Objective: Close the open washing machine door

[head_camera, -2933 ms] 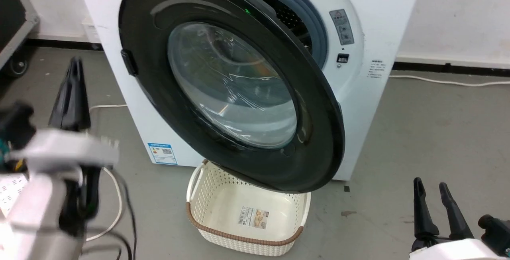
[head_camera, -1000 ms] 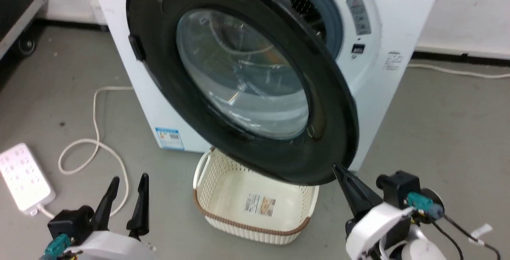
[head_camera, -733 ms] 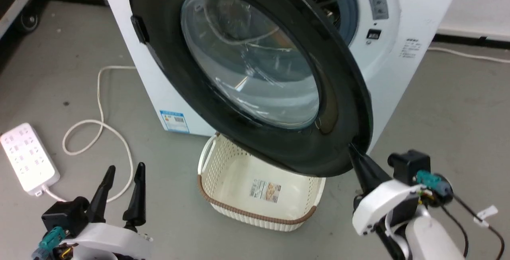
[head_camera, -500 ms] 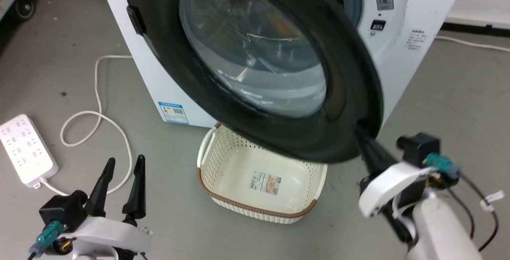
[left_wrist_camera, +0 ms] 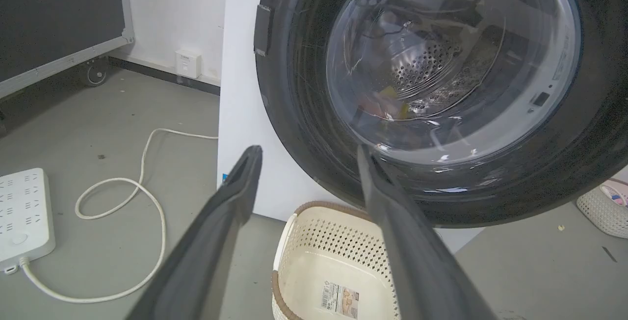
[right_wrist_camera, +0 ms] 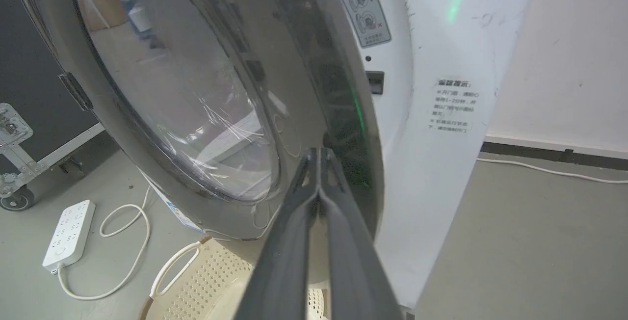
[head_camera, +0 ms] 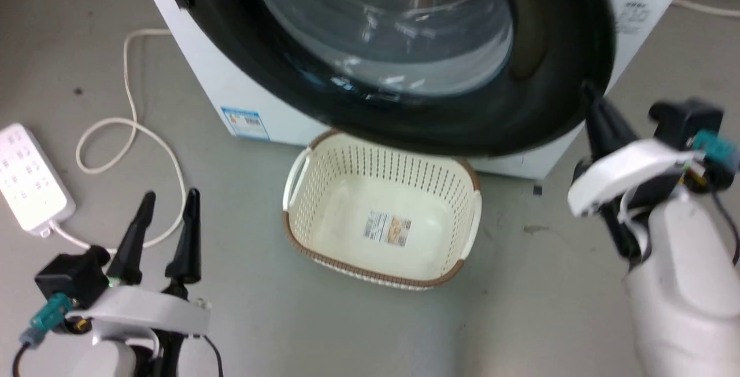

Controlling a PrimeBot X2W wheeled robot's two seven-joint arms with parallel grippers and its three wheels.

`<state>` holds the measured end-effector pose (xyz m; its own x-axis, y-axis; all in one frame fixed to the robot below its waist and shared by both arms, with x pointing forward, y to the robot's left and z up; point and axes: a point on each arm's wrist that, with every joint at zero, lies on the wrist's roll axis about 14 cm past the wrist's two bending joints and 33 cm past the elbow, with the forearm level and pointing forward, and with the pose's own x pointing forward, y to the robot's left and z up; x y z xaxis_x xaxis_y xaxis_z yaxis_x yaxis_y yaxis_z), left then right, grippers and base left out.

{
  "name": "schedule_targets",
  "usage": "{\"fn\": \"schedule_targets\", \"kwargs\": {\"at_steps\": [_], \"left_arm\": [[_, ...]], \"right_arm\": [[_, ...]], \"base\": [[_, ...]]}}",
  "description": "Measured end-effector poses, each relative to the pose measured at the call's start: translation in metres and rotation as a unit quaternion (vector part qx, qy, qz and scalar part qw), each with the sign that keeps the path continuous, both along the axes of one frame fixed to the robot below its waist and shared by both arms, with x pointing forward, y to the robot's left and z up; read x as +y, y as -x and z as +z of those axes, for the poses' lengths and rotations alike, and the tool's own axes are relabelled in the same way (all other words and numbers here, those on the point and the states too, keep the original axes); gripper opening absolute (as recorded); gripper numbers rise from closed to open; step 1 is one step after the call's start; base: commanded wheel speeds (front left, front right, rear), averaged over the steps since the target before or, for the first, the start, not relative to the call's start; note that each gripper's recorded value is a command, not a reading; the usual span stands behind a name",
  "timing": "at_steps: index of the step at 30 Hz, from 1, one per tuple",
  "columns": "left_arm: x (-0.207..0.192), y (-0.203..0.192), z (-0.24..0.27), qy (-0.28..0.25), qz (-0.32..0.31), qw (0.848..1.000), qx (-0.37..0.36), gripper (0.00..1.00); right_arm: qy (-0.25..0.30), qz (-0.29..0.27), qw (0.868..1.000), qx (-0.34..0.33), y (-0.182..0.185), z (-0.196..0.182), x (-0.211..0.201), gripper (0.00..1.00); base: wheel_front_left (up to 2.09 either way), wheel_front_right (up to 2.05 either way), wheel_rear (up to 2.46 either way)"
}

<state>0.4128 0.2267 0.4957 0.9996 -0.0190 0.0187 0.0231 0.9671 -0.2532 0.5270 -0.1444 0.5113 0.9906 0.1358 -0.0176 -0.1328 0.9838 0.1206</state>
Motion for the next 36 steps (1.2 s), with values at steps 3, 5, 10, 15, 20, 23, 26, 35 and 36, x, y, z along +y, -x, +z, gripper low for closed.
{"fn": "schedule_targets", "kwargs": {"at_steps": [3,5,10,15,20,23,26,35,36], "left_arm": [[0.001,-0.009,-0.003,-0.001,-0.003,1.000,0.001,1.00],[0.002,-0.014,-0.005,-0.003,-0.005,1.000,0.002,1.00],[0.005,-0.026,-0.010,-0.007,-0.005,1.000,0.004,1.00],[0.010,-0.028,-0.016,-0.013,-0.004,1.000,0.011,1.00],[0.010,-0.027,-0.016,-0.016,-0.002,1.000,0.011,1.00],[0.010,-0.025,-0.010,-0.015,-0.002,1.000,0.004,1.00],[0.008,-0.020,0.000,-0.015,-0.002,1.000,-0.009,1.00],[-0.012,0.007,0.025,-0.008,-0.008,0.999,-0.037,1.00],[-0.015,0.010,0.027,-0.008,-0.009,0.999,-0.041,1.00]], "right_arm": [[-0.001,-0.008,1.000,-0.005,-0.017,0.001,-0.003,0.00],[-0.005,-0.015,1.000,-0.008,-0.028,0.001,-0.006,0.00],[-0.006,-0.026,1.000,-0.013,-0.053,0.000,-0.009,0.00],[-0.011,-0.033,0.999,-0.026,-0.069,0.003,-0.010,0.00],[-0.014,-0.034,0.999,-0.036,-0.072,0.009,-0.009,0.00],[-0.020,-0.035,0.998,-0.051,-0.067,0.022,-0.010,0.00],[-0.028,-0.035,0.996,-0.082,-0.056,0.047,-0.011,0.00],[-0.024,-0.062,0.985,-0.161,0.022,0.101,-0.044,0.00],[-0.024,-0.064,0.984,-0.165,0.033,0.102,-0.048,0.00]], "base": [[0.00,0.00,0.00],[0.00,0.00,0.00],[0.00,0.00,0.00],[0.00,0.00,0.00],[0.00,0.00,0.00],[0.00,0.00,0.00],[0.00,0.00,0.00],[0.00,0.00,0.00],[0.00,0.00,0.00]]}}
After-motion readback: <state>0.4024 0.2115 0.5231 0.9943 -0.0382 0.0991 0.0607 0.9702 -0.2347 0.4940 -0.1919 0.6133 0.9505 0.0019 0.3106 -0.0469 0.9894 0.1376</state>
